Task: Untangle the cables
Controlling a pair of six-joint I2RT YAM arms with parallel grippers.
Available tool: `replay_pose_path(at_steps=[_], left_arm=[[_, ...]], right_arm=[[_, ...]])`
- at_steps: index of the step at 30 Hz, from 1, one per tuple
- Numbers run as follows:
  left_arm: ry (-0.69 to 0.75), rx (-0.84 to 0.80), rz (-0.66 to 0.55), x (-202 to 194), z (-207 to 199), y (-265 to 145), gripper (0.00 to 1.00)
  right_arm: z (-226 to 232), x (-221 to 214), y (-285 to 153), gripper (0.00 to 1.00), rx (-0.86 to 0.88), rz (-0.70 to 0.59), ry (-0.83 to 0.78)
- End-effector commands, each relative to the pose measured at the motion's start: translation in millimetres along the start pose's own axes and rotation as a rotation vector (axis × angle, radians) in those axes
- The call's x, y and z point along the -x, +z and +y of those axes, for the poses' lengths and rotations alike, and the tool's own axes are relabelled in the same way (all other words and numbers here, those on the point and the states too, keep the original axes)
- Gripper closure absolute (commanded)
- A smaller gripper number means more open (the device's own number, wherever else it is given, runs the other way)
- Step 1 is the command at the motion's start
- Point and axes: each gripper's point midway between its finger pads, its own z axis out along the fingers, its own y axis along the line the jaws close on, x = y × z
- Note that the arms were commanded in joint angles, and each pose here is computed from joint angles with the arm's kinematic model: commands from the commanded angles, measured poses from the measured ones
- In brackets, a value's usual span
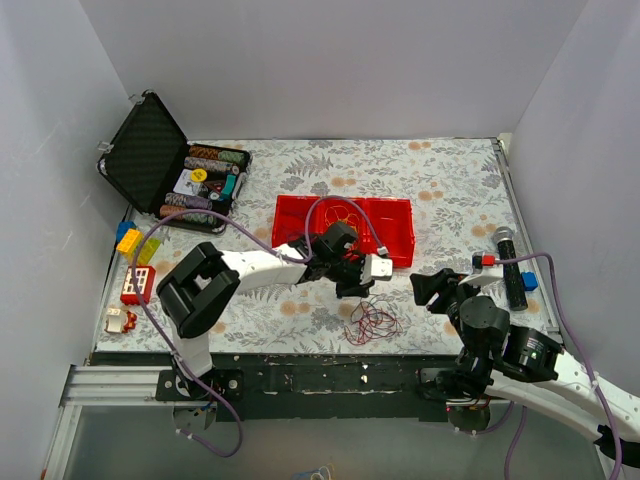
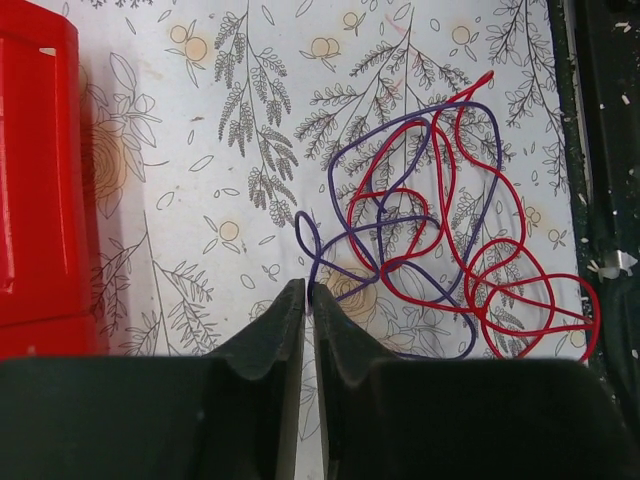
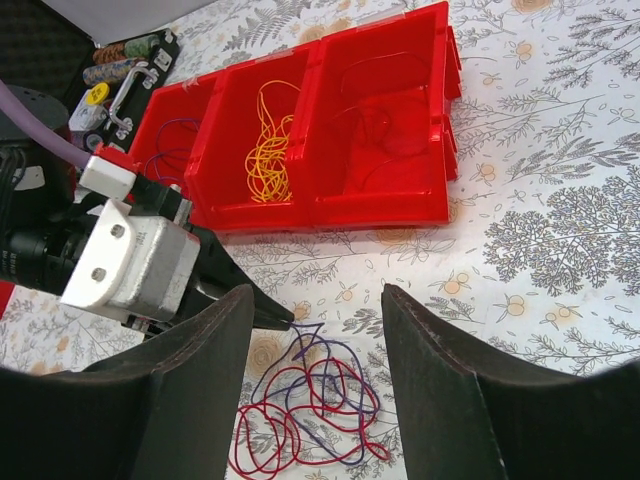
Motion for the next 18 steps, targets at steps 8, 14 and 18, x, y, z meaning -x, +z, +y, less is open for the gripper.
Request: replay_pose_path(at_steps=[8, 14, 18], left_arm=[[-0.037, 0.117, -0.220, 104.0, -5.6, -66.1, 1.00], [-0.013, 0.143, -0.334, 153.6, -22.3, -117.4, 1.00], [0.014, 0.139, -0.394, 180.6, -33.3, -144.5, 1.00]], right_arm=[[20.0, -0.4, 3.5, 0.26, 0.098, -0.007, -0.045], [51.4, 5.8, 1.6, 0.12, 0.269, -0.043, -0.107], [75.8, 14.8, -2.3, 0.11, 0.385, -0.078, -0.139]])
